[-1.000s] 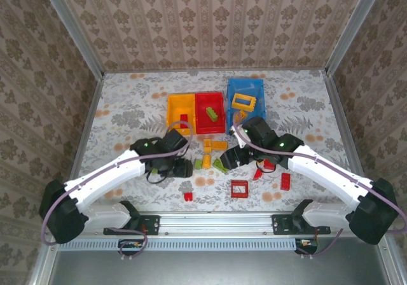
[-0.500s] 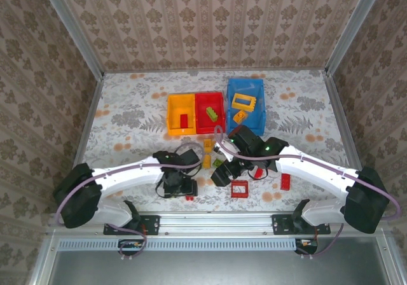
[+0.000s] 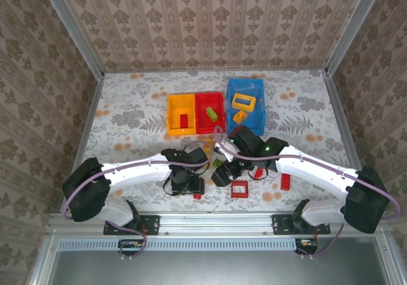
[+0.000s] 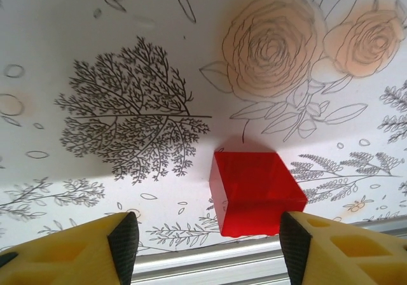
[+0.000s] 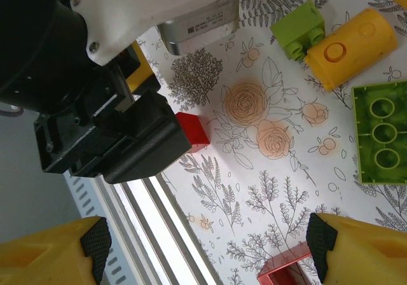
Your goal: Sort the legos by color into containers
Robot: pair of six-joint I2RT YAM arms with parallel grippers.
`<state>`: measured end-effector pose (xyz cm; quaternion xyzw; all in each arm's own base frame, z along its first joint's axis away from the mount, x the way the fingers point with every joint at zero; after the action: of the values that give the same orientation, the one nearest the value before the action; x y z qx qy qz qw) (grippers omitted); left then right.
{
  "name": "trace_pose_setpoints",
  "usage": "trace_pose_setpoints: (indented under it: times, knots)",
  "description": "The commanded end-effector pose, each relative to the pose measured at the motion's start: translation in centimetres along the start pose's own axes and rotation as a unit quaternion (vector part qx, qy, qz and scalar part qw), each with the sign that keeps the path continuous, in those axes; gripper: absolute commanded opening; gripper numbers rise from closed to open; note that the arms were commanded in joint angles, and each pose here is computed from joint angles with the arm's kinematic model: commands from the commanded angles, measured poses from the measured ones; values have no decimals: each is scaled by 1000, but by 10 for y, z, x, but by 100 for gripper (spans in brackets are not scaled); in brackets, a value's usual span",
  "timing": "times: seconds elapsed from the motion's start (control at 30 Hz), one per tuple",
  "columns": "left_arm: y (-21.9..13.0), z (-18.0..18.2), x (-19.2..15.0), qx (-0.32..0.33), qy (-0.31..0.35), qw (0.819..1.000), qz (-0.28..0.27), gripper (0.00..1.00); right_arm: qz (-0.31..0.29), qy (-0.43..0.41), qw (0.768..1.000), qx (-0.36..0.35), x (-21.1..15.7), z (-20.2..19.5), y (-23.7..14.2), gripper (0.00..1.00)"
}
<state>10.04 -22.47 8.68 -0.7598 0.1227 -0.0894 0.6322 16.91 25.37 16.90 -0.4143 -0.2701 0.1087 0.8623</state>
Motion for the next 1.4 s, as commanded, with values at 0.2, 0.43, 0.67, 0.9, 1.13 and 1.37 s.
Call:
trace_pose_setpoints:
  times: [0.2,0.43,0.67,0.9,1.13,1.37]
  knots:
    - [-32,-26,5,0,91,996,-22,69,-30,16,999,-35,-7,-10,-12,83]
    - [-5,-29,-9,19,93,995,35,70,-114,49,990,-60,-22,-16,-60,87]
    - [13,-30,-1,43,86,994,42,70,-127,90,986,-53,-30,-19,-75,88]
    - [29,-29,5,52,90,994,38,50,-125,95,986,-47,-27,-19,-71,87]
    - [9,-26,17,82,98,992,10,33,-125,94,987,-45,-27,-19,-71,86]
    - [-62,10,72,79,33,994,-69,30,-186,67,980,-13,13,-5,-73,86]
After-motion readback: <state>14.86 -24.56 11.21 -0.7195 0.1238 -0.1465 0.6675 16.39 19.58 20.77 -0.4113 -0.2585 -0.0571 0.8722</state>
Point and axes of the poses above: each hand's point on the last joint's axis, 136 mm out from that joint toward the fingers, its own y axis out along the fingers, its own z axis along the line the jaws close on, x = y × z, the point moved 4 cm from there along -y, back along the fingers, and after that the axes turned 11 degrees about y, right-handed, at the moved point
